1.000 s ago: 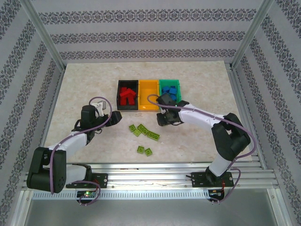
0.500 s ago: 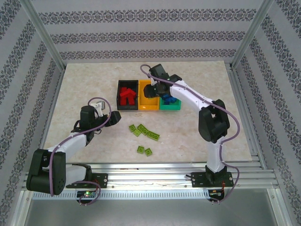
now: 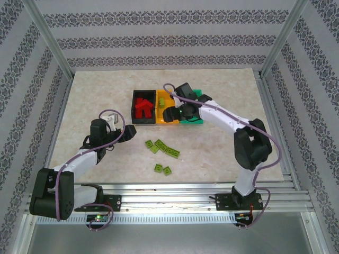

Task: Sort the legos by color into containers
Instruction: Pick up the lego from the container, then pick up the lego from the bottom-center of the table.

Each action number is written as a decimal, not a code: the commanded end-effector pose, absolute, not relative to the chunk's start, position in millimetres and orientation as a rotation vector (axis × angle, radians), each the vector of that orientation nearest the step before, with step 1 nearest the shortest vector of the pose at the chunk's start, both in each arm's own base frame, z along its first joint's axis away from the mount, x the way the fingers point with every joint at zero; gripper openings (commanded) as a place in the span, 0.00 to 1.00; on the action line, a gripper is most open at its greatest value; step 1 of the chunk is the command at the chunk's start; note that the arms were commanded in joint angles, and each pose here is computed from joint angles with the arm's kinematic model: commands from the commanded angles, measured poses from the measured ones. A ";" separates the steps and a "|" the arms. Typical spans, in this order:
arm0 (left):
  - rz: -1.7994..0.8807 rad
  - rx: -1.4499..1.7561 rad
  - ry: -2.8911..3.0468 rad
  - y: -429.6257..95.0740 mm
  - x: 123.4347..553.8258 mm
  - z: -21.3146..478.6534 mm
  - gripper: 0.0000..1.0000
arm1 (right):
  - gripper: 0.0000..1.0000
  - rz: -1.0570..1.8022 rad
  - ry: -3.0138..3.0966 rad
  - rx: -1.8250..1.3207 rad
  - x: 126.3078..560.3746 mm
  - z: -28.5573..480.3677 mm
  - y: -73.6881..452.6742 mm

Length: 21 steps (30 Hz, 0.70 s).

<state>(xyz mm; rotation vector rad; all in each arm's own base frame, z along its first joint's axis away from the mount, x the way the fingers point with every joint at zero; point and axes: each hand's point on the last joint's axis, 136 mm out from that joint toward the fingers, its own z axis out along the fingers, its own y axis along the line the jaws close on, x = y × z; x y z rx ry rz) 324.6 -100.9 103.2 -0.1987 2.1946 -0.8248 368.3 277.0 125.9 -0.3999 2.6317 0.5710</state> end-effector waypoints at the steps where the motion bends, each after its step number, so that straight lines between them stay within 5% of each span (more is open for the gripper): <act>1: -0.827 -0.170 2.127 -97.4 328.0 116.3 0.85 | 0.73 0.548 2.562 -0.452 352.3 137.8 274.6; 21: -0.835 -0.175 2.119 -97.4 327.0 118.2 0.86 | 0.73 0.390 2.821 -0.957 230.5 51.3 272.7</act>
